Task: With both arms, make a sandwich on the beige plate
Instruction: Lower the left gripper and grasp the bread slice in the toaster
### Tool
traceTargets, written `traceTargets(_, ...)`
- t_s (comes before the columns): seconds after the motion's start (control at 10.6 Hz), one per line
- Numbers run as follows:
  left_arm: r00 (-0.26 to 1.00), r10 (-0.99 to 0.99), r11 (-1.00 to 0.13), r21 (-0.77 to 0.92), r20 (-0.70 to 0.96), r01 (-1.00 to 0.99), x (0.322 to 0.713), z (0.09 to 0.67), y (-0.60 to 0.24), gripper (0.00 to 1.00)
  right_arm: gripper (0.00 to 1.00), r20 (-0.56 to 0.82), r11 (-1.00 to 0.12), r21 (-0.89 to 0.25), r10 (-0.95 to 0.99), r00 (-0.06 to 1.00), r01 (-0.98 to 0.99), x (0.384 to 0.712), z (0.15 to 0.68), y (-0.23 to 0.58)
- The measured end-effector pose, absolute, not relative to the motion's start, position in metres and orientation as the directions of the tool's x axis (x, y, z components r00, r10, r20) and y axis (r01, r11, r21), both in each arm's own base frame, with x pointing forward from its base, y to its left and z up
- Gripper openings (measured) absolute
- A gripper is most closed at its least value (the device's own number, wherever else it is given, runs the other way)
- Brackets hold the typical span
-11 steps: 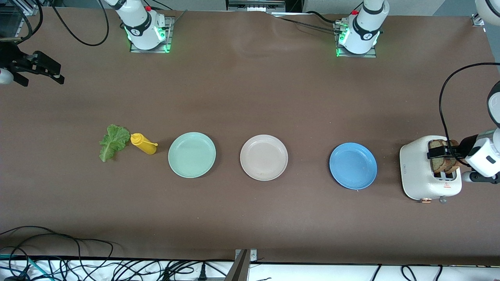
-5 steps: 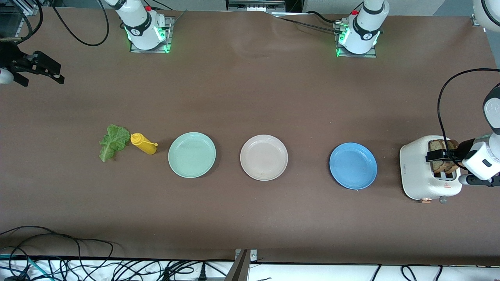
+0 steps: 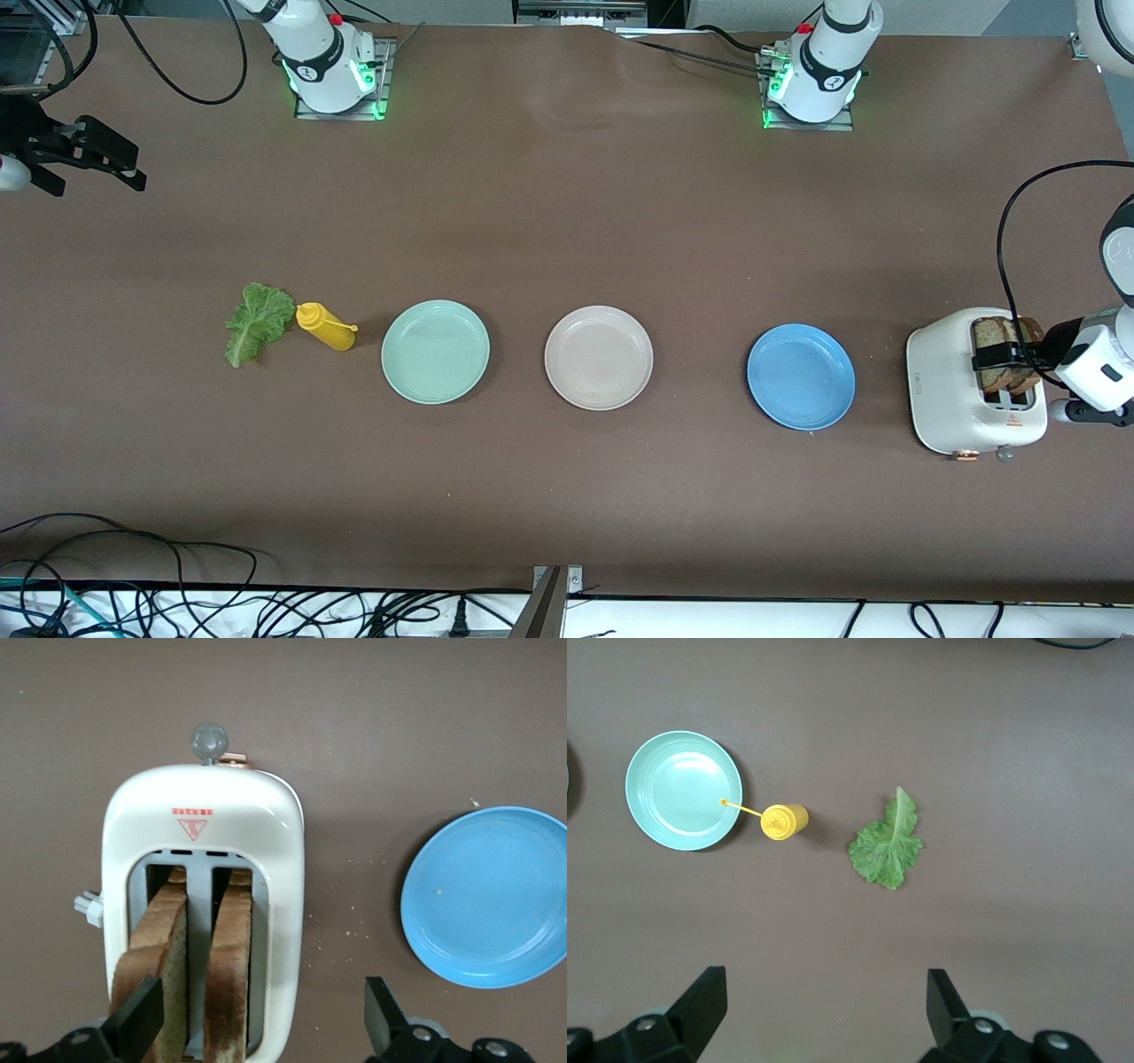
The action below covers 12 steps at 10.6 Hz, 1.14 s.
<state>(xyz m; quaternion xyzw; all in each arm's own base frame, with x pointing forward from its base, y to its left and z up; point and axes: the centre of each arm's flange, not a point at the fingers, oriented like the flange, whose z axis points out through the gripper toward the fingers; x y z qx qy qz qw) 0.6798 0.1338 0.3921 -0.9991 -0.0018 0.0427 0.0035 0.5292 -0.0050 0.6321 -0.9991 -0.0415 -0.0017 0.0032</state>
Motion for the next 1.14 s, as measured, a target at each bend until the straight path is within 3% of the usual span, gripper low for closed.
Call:
traceTargets(0.95,0.996,-0.005,-1.000,-0.006,-0.086,-0.006,0.6848,0.3810,0.1283,1.00,1.00,0.004,-0.997,-0.006,0.083,0.997,0.083,0.5292,0.6321,-0.0048)
traceTargets(1.14,0.996,-0.006,-1.000,-0.005,-0.091,-0.006,0.6849,0.3779,0.1279,0.94,1.00,0.004,-0.996,-0.006,0.084,0.996,0.084,0.5292,0.6322,-0.0045)
